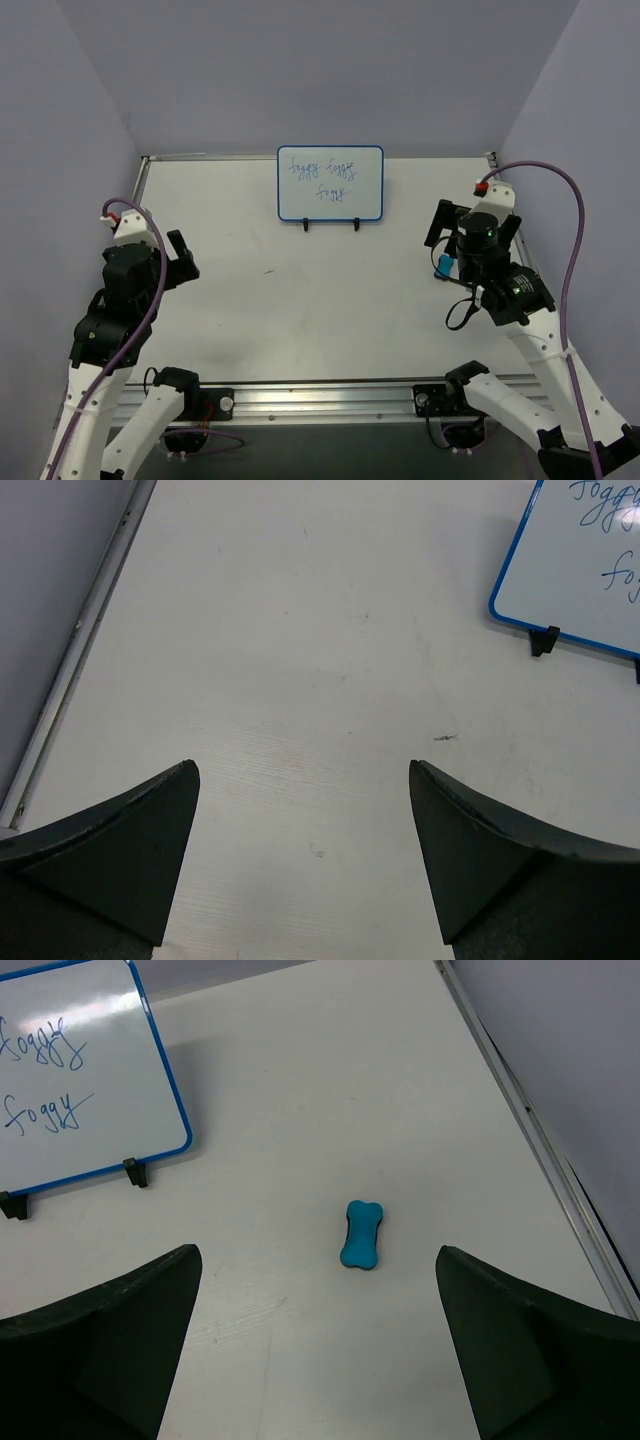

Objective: Erase the whiteboard

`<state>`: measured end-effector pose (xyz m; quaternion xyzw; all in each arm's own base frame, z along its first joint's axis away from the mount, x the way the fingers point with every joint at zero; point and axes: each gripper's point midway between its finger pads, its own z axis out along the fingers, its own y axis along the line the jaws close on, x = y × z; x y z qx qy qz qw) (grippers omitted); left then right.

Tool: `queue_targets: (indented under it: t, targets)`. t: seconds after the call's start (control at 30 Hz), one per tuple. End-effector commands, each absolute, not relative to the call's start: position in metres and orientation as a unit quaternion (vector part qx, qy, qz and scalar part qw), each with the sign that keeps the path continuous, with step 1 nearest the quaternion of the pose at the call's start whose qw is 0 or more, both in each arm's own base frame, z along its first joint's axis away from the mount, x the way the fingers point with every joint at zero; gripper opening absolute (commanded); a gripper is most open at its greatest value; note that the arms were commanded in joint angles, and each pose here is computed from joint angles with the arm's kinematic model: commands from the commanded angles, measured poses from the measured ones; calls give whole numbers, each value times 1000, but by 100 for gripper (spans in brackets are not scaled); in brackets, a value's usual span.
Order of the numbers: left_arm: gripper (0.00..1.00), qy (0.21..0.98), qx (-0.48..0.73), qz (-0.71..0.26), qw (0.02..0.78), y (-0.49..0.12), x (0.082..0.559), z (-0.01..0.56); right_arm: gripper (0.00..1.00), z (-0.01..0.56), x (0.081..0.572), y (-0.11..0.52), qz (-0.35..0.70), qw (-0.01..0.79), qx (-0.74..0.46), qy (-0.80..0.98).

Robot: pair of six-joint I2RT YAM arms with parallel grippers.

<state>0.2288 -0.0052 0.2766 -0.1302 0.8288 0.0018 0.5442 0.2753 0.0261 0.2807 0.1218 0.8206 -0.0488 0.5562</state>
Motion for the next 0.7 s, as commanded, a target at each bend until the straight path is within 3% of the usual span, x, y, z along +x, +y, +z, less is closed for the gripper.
queue_targets:
  t: [0.0,0.33,0.53,0.63,0.67]
  targets:
    - [94,818,-137,-5,558,-6,237,287,100,298,274,20,-51,579,138,802]
    - [94,811,-173,-64,555,-26,258,304,100,293,272,42,16,587,121,800]
    - [94,812,-222,-263,472,-120,310,282,100,280,276,71,86,571,100,811]
    - [94,854,-196,-220,428,-169,341,240,100,278,274,77,102,568,93,811]
    - [94,850,-186,-216,443,-180,355,258,100,279,273,79,107,567,91,812]
